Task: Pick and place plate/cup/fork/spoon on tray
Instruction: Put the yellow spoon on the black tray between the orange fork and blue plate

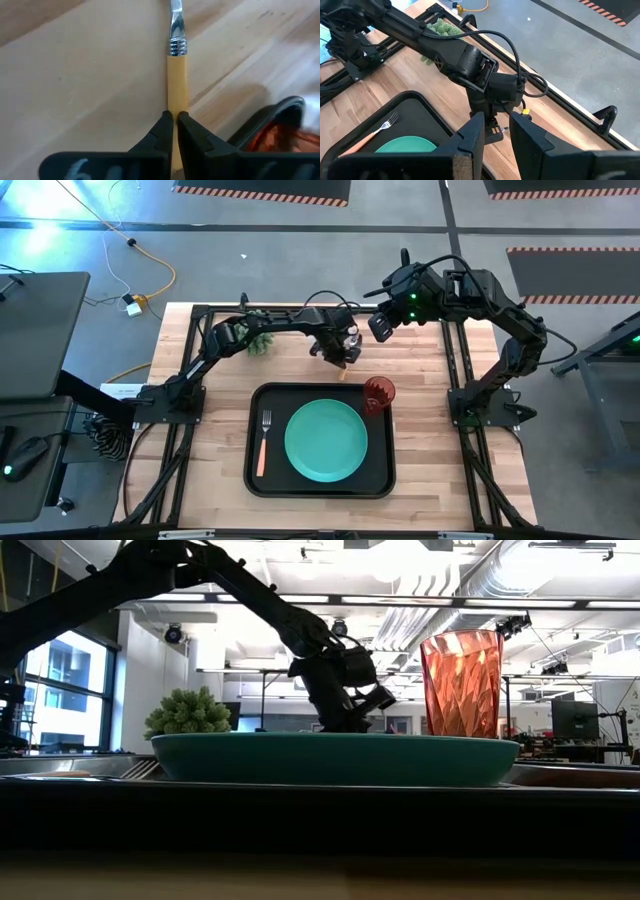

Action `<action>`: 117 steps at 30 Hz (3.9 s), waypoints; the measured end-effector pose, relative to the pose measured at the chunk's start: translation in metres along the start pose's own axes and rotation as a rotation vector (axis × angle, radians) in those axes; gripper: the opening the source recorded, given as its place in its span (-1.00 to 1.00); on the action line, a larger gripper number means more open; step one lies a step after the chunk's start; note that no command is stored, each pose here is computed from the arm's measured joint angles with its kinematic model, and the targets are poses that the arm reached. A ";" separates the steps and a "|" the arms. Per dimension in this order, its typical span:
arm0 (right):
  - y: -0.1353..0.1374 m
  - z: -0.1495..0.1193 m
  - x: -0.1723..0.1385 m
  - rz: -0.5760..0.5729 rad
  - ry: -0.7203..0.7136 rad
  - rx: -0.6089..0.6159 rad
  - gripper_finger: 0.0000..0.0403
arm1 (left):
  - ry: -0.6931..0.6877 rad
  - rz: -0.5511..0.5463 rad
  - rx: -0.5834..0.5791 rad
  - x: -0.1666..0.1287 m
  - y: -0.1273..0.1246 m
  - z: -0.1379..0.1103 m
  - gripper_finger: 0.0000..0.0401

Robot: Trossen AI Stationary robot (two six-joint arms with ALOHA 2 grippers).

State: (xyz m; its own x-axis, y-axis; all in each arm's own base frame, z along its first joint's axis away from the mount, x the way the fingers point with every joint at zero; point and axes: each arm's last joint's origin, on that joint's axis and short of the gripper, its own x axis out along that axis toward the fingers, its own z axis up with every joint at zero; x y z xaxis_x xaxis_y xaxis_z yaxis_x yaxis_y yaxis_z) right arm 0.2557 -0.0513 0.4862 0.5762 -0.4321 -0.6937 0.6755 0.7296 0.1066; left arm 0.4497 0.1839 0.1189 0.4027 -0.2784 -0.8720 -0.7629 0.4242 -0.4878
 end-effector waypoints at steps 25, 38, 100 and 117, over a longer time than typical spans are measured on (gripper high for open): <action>0.000 0.000 0.000 0.000 0.000 0.000 -0.59 | -0.043 -0.008 0.028 -0.010 -0.004 0.002 -1.00; 0.000 0.000 0.000 -0.001 0.000 0.000 -0.59 | -0.083 0.099 0.084 -0.018 -0.016 -0.012 -1.00; -0.053 0.019 0.018 -0.061 0.065 0.110 -0.59 | -0.061 -0.018 0.738 -0.164 -0.054 -0.032 -1.00; -0.107 0.035 0.116 -0.017 0.370 0.084 -0.59 | -0.331 0.060 0.767 -0.282 -0.050 -0.076 -1.00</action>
State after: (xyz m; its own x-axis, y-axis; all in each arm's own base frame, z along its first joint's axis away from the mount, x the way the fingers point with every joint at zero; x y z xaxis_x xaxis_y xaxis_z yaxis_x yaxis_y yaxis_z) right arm 0.2663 -0.1981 0.4191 0.3693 -0.2119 -0.9048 0.7280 0.6712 0.1400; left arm 0.3352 0.1757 0.3925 0.5913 -0.0198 -0.8062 -0.2804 0.9323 -0.2285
